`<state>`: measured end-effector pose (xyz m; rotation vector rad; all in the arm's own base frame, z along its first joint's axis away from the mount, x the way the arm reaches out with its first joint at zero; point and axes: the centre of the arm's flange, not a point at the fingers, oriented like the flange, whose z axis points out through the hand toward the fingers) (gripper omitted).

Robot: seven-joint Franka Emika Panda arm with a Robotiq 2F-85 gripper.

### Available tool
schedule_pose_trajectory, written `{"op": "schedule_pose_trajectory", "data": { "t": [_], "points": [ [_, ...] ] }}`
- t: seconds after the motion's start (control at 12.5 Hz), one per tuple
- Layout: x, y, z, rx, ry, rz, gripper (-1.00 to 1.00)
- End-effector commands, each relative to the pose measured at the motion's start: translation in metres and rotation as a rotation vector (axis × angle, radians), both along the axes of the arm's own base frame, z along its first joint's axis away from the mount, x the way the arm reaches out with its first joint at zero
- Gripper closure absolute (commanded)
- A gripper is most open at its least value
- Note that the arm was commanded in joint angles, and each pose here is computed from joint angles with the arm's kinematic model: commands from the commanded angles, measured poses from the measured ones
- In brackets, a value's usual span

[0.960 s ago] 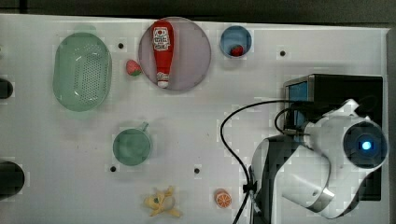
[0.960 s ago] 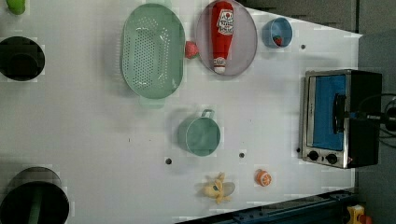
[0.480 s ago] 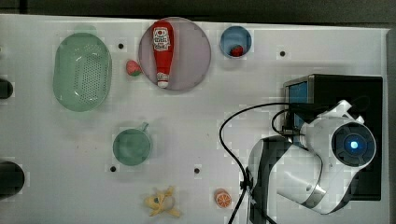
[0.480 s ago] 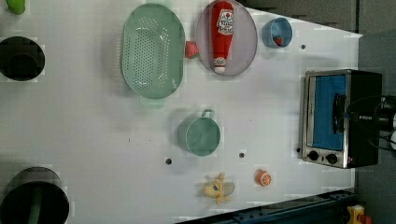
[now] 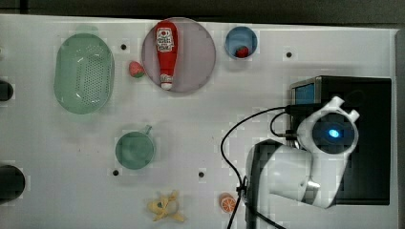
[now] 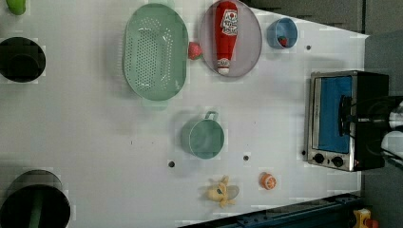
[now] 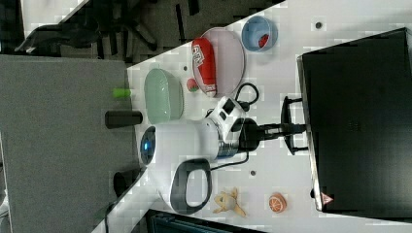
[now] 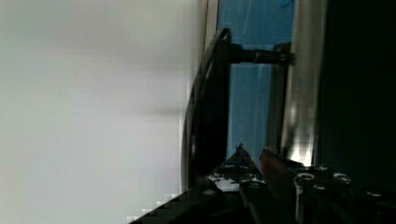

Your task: Flap open oven.

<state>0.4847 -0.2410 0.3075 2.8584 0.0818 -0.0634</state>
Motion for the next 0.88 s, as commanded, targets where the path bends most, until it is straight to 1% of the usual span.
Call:
{"op": "schedule_pose_trajectory", "data": {
  "t": [0.08, 0.24, 0.4, 0.56, 0.72, 0.88],
  "points": [
    [0.013, 0.057, -0.01, -0.064, 0.0, -0.049, 0.65],
    [0.016, 0.085, -0.022, -0.113, 0.02, -0.044, 0.65],
    [0.019, 0.113, -0.041, -0.177, 0.042, -0.035, 0.65],
    [0.021, 0.142, -0.063, -0.239, 0.051, -0.037, 0.65],
    [0.02, 0.172, -0.09, -0.308, 0.05, -0.032, 0.65],
    [0.017, 0.197, -0.119, -0.399, 0.037, -0.04, 0.65]
  ]
}}
